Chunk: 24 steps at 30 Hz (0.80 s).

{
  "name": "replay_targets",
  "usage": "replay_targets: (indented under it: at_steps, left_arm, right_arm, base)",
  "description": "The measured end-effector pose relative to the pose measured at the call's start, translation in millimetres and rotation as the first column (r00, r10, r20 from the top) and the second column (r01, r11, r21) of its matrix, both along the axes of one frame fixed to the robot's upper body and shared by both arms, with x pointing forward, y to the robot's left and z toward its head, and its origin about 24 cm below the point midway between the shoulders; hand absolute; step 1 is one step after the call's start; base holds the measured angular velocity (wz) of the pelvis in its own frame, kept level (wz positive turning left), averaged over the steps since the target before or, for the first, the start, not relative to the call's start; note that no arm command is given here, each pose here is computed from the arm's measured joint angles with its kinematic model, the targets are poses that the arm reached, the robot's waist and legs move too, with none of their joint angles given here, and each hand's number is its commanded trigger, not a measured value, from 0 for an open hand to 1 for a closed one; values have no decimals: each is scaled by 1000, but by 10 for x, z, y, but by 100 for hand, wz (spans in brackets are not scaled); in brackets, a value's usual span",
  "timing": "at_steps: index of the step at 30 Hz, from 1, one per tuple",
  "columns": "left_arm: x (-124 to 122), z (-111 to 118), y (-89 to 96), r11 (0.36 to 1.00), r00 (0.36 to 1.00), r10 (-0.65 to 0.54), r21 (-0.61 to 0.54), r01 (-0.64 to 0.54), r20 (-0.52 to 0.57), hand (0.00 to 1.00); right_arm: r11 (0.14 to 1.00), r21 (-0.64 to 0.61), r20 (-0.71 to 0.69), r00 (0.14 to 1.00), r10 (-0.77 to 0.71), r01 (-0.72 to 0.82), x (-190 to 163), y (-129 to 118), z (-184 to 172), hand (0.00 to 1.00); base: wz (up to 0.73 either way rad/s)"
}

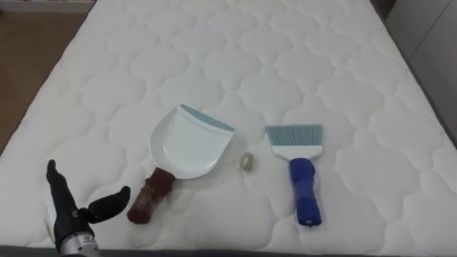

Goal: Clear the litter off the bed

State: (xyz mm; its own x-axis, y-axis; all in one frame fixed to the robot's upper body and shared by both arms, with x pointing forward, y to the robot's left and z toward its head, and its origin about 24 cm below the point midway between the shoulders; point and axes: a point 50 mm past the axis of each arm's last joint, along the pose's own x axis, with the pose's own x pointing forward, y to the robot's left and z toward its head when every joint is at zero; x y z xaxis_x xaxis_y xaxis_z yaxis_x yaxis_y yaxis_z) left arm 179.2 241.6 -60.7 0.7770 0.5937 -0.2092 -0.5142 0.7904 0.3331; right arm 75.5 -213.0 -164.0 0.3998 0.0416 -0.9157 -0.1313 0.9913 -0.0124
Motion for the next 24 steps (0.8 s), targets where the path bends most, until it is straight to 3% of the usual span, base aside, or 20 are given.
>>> replay_targets:
  at_steps: [16,24]
  left_arm:
    - [299,98,-287,987,986,-158,8,157,49,0]
    - [374,-27,-420,971,971,-239,14,239,-22,0]
  right_arm:
    - [999,0,3,999,47,-47,153,12,13,0]
    - [992,-26,30,992,121,-120,312,46,43,0]
  base:
    - [-2]
    - [0]
